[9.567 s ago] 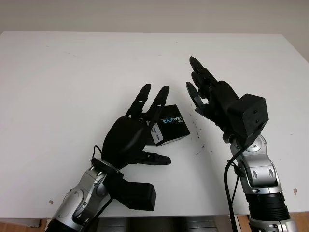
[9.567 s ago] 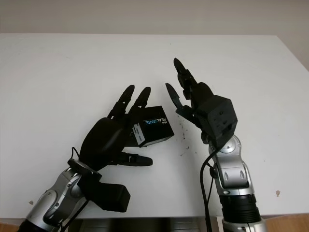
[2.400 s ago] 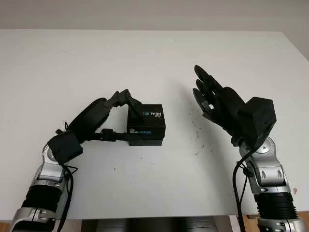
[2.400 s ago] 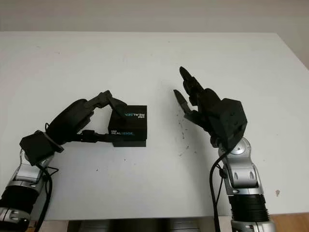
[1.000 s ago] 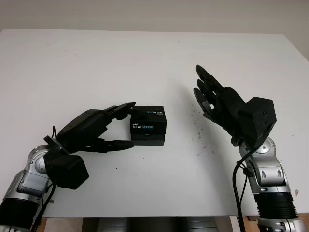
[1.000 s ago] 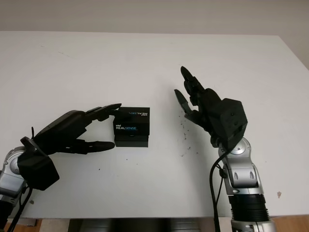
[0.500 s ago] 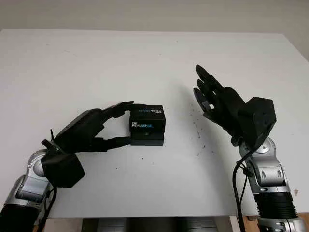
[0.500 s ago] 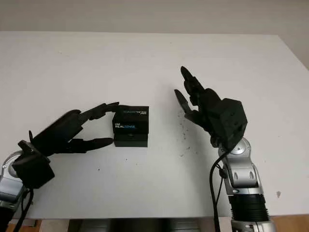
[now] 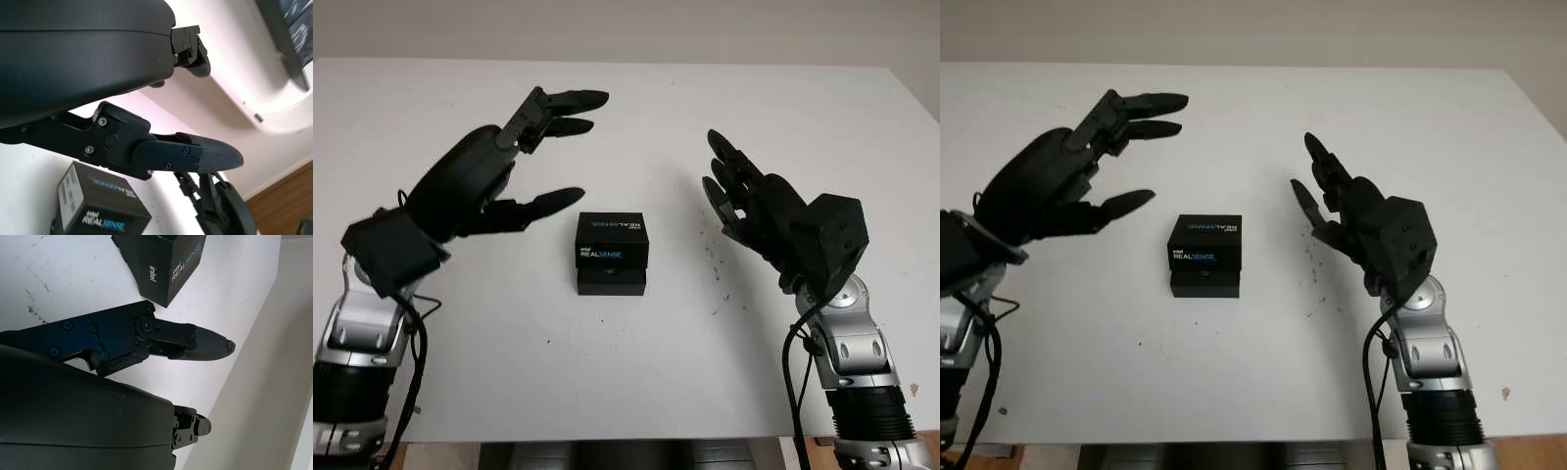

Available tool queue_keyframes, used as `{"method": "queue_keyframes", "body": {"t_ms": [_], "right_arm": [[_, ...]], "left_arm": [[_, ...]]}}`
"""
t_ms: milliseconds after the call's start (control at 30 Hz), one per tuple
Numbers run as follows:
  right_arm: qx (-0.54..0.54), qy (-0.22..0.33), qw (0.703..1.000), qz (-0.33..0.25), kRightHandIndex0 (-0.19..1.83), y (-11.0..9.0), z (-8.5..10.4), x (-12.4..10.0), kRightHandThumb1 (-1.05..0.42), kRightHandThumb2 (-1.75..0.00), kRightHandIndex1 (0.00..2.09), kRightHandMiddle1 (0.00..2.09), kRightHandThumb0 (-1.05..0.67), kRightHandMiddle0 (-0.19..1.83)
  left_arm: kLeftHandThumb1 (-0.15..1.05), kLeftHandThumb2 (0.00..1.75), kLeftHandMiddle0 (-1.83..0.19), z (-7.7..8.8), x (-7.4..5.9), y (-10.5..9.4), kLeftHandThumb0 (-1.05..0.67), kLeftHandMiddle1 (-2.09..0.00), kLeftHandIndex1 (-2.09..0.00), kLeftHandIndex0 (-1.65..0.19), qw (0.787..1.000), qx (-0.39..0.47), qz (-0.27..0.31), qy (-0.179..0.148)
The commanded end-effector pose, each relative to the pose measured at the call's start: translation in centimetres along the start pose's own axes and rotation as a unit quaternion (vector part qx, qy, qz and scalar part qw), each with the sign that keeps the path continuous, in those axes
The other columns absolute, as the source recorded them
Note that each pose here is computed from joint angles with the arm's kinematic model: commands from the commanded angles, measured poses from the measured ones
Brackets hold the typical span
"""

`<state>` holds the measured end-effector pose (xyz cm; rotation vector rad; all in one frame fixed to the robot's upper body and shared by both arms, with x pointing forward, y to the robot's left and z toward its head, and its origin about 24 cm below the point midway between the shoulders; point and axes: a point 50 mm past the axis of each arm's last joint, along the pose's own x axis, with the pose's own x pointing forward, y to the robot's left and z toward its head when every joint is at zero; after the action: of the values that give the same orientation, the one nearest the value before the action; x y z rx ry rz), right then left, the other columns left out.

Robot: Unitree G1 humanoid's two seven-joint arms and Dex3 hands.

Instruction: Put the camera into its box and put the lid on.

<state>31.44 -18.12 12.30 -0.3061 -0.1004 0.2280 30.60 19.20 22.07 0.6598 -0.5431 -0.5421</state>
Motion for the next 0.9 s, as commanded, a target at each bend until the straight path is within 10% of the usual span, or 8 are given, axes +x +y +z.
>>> {"method": "queue_keyframes", "body": {"t_ms": [0,367,867], "right_arm": [[-0.003,-0.013,1.000,0.000,0.00,0.0,0.7,0.1,-1.05,-0.55,0.06,0.06,-0.66,0.01],[-0.010,-0.014,1.000,0.000,0.00,0.2,0.9,0.0,-1.05,-0.55,0.05,0.05,-0.67,0.01],[-0.001,-0.010,1.000,-0.005,0.00,0.3,1.2,0.0,-1.05,-0.55,0.05,0.05,-0.65,-0.01]], "left_arm": [[1.05,0.28,0.08,0.3,1.2,0.9,-0.84,-0.29,-0.28,0.12,0.999,0.028,-0.031,0.022],[1.03,0.09,0.13,0.3,4.7,0.6,-1.01,-0.04,-0.07,0.17,0.936,0.111,-0.274,0.192],[1.04,0.06,0.09,-0.8,7.0,-1.9,-1.04,-0.07,-0.06,0.16,0.883,0.175,-0.380,0.211]]}}
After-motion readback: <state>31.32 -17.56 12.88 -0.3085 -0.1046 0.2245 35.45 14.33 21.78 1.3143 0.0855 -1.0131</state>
